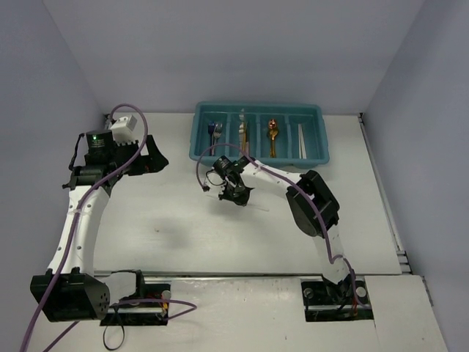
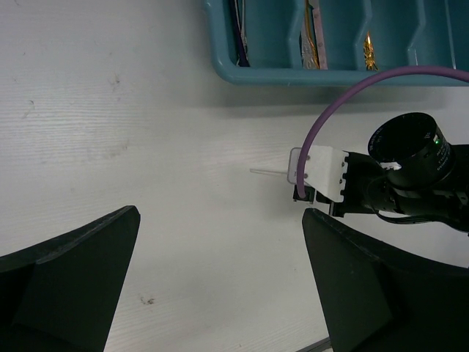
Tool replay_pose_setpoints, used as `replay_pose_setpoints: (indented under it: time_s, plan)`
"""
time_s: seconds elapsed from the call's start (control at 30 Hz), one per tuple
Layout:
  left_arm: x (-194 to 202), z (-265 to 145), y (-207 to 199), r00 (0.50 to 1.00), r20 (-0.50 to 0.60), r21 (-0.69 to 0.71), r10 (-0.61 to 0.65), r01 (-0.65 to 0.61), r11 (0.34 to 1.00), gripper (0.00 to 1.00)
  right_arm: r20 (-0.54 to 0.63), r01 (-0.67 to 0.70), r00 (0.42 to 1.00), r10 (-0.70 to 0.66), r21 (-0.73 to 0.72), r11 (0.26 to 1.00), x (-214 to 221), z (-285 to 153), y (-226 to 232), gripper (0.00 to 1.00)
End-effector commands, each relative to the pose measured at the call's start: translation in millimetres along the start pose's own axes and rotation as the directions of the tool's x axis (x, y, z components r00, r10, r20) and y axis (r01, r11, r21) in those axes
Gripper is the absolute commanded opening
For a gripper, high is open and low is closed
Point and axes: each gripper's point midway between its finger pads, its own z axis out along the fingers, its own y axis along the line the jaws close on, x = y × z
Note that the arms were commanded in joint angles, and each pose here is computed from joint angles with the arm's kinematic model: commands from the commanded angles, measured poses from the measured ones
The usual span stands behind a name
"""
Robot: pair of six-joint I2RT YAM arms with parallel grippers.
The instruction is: Sort the eating utensils into containers
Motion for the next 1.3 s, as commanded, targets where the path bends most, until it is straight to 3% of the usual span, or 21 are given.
replay_pose_setpoints:
  time_s: [0.0,0.2,0.4,0.5,0.67,0.73,0.8,0.87,1.0,1.13,1.27]
  plan:
    - [-23,-14,-10,0.994,0.095,0.024,0.05,-0.052,0.998,0.94,-0.105,-0.045,0.994,0.033,-0.107,0.993,33,-19,30,0.0]
    - [-32,-18,-10,0.992,0.114,0.022,0.053,-0.056,0.998,0.94,0.137,-0.053,0.988,0.066,-0.101,0.994,-18,-90,19,0.0]
    - [-34,-18,-11,0.992,0.116,0.026,0.049,-0.053,0.998,0.94,0.416,-0.072,0.9,0.132,-0.157,0.985,-48,-171,-1,0.0]
    - [-36,-17,-12,0.992,0.115,0.028,0.044,-0.047,0.998,0.94,0.518,-0.146,0.831,0.204,-0.15,0.978,-44,-209,-40,0.0]
    - [-38,-11,-8,0.994,0.107,0.018,0.016,-0.018,1.0,0.94,0.643,-0.387,0.684,0.344,-0.08,0.919,-10,-258,-151,0.0]
    - [-42,-8,-5,0.994,0.109,0.006,0.005,-0.006,1.0,0.94,0.66,-0.567,0.576,0.482,-0.102,0.817,29,-258,-208,0.0]
    - [-43,-3,0,0.995,0.103,-0.012,-0.01,0.012,1.0,0.94,0.688,-0.671,0.475,0.548,-0.12,0.731,50,-261,-243,0.0]
    - [-46,1,3,0.994,0.107,-0.027,-0.018,0.021,0.999,0.94,0.719,-0.744,0.409,0.562,-0.095,0.662,65,-260,-274,0.0]
    - [-51,8,9,0.995,0.094,-0.047,-0.017,0.021,0.999,0.94,0.702,-0.824,0.375,0.605,-0.047,0.565,85,-228,-308,0.0]
    - [-52,12,22,0.996,0.088,-0.111,-0.017,0.027,0.993,0.94,0.674,-0.885,0.294,0.677,-0.075,0.459,105,-195,-336,0.0]
    - [-48,14,32,0.997,0.082,-0.155,-0.009,0.022,0.988,0.94,0.648,-0.91,0.247,0.72,-0.099,0.402,115,-164,-350,0.0]
